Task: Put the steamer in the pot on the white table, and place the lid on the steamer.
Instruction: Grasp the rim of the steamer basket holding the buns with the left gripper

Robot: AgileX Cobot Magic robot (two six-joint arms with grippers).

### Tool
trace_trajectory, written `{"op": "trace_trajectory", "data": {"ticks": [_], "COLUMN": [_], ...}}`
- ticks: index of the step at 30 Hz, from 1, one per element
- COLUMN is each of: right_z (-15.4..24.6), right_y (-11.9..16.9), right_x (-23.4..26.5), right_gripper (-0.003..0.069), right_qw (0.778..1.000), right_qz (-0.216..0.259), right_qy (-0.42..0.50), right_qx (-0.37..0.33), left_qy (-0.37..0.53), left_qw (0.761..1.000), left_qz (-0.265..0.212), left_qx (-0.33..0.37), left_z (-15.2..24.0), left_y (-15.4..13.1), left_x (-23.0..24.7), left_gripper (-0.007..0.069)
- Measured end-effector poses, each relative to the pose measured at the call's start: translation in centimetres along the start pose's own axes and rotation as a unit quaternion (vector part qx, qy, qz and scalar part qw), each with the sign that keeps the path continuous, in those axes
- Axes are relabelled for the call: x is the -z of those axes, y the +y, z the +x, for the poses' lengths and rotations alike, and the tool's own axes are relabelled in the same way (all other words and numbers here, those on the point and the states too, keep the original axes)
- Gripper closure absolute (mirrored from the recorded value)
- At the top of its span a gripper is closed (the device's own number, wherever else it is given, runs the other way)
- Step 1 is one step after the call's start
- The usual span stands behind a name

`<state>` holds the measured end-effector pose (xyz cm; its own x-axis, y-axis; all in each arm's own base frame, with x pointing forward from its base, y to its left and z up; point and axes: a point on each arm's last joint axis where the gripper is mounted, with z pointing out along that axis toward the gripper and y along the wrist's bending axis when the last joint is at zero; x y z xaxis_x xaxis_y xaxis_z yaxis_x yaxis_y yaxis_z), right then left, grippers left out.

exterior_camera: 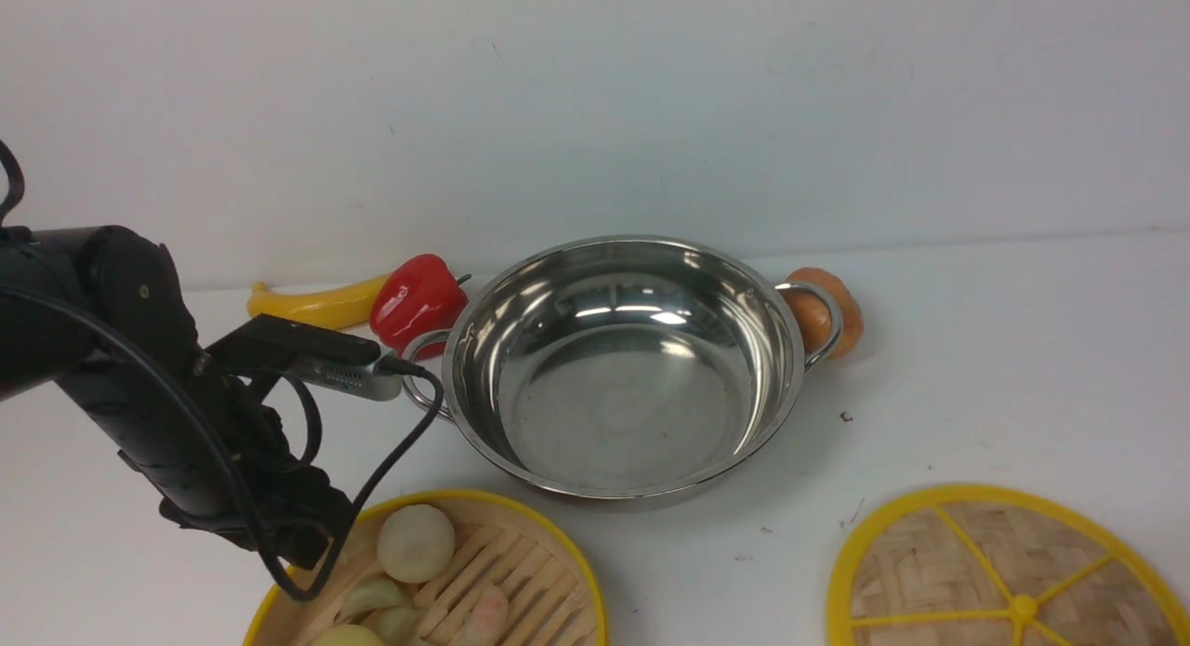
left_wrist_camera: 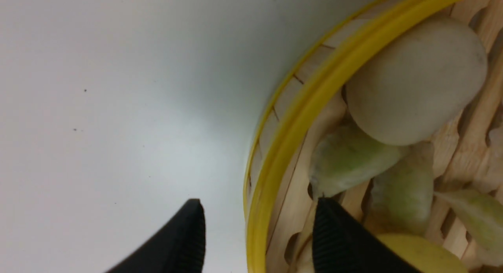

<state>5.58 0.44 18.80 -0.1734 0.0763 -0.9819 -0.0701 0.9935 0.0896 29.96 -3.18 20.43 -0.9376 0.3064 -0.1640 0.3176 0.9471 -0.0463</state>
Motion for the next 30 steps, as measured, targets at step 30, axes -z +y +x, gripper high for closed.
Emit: {"op": "trace_trajectory", "data": {"ticks": [30], "right_z": [0.0], "right_y": [0.0], "right_x": [0.0], "right_gripper": [0.0410], "right_qw": [1.000], "right_qz": [0.000], "right_qy": [0.000], "right_qx": [0.000], "left_qy": [0.042], "left_qw": [0.998], "left_qz": [0.014], "left_qx": [-0.033], "left_z": [-0.6], "left_y": [0.5], "left_x": [-4.6], "left_gripper": [0.0283]}}
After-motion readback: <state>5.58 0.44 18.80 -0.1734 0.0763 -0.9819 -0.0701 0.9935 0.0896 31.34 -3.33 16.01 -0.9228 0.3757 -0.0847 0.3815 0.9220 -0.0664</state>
